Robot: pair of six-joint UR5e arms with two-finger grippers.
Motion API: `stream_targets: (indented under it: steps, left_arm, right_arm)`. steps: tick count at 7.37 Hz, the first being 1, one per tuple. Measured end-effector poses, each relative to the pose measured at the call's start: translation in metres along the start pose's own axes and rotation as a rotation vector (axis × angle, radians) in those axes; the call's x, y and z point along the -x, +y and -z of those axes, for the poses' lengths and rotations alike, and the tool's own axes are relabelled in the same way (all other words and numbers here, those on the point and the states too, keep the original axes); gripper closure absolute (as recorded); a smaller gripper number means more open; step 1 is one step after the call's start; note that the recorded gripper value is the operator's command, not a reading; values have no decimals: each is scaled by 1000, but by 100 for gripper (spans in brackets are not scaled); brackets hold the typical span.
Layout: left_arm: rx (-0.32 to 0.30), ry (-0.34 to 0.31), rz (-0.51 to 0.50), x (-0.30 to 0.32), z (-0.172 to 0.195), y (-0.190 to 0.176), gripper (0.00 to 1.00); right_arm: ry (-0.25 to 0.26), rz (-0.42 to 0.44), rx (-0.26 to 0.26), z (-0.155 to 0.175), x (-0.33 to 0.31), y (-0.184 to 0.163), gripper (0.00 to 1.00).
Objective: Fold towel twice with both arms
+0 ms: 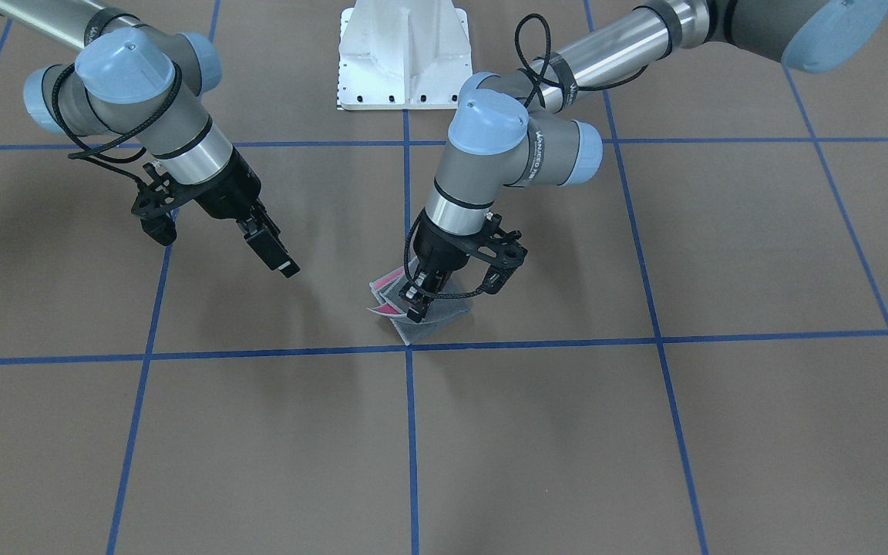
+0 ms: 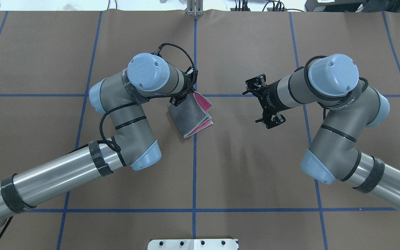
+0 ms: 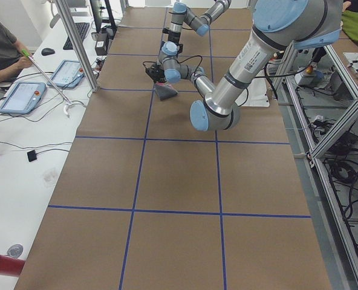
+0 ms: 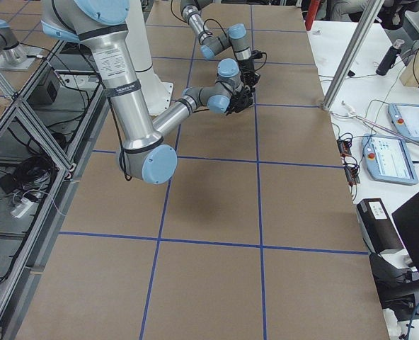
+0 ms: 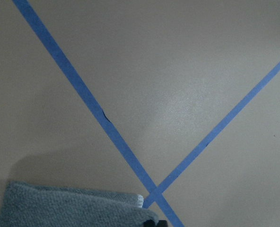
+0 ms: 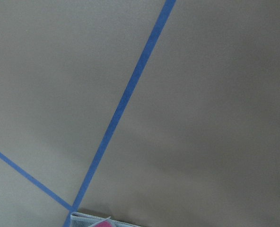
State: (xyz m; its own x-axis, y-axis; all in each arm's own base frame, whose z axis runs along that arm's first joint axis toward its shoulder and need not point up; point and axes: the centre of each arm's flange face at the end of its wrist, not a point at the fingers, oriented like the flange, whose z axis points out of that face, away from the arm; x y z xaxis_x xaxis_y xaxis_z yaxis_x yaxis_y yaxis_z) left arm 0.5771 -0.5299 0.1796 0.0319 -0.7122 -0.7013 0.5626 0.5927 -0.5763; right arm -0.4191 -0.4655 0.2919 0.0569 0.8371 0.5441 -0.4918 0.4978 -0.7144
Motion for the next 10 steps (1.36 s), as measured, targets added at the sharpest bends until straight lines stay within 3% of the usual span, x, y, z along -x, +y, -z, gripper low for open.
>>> stream_targets:
  steps: [3,6,8,10]
  left_arm:
    - [-8,28,8,-20,12,-14,1]
    - [49,15,24,-38,33,-38,1]
    - [68,4,30,-42,39,-49,1]
    - [69,2,34,-44,42,-55,1]
  right_arm:
    - [-10,1,-9,-3,3,3,0]
    - [-55,2,-69,-39,39,13,0]
    - [-121,30,-63,-79,48,20,17]
    - [-142,49,-45,-98,47,30,19]
